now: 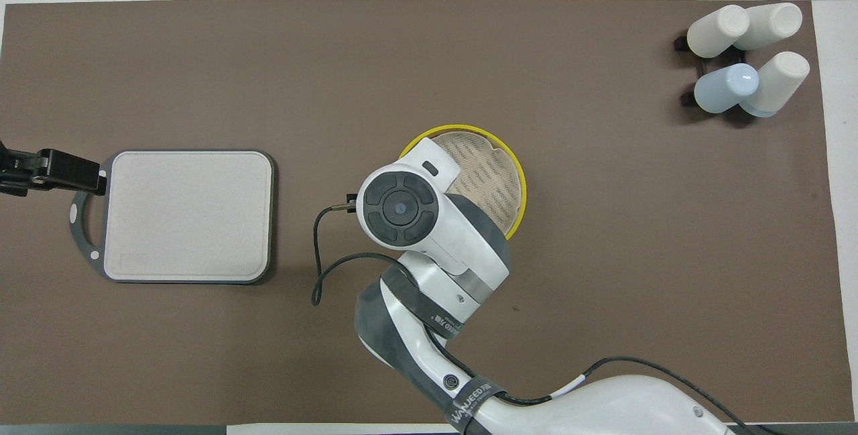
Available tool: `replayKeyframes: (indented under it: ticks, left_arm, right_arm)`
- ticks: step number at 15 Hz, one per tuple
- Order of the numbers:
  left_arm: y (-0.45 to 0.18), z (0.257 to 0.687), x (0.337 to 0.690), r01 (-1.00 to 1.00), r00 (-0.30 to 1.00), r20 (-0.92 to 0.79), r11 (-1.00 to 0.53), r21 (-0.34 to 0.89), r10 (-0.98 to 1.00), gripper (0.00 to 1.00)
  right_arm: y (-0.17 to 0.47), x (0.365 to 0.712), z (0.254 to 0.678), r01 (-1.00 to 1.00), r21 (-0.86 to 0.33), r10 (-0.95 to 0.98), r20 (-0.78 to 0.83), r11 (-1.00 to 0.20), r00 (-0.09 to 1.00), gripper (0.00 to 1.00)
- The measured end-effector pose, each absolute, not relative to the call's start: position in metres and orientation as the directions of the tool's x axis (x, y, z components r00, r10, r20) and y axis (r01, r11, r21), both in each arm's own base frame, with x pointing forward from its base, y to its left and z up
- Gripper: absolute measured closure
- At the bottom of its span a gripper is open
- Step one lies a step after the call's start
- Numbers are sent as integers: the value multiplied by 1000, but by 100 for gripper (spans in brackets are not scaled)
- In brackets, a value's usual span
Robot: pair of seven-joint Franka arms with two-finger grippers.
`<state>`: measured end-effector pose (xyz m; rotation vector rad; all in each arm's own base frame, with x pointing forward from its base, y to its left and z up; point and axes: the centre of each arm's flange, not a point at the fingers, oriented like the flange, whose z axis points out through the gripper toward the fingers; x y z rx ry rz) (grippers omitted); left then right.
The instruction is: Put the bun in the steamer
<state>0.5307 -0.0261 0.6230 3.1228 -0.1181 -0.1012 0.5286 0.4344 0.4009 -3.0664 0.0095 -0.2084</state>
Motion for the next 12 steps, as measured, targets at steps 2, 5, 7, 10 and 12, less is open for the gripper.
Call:
replayKeyframes:
  ticks: [2,5,7,10,12]
  left_arm:
    - [-26,622,531,-75,995,-63,-997,17,-76,0]
    - [-26,619,532,-75,995,-62,-997,17,-76,0]
    - [-26,619,532,-75,995,-62,-997,17,-76,0]
    - [-26,619,532,-74,995,-62,-997,17,-75,0]
    - [-26,619,532,-74,995,-61,-997,17,-75,0]
  right_arm:
    - [407,551,447,-24,-50,-31,133,-998,991,0]
    - [329,565,518,-51,-7,-51,65,-999,997,0]
    - [267,562,552,-46,37,-46,-12,-998,999,0]
    - [169,554,588,4,61,-1,-79,-998,997,0]
    - [111,544,600,31,56,26,-84,-998,996,0]
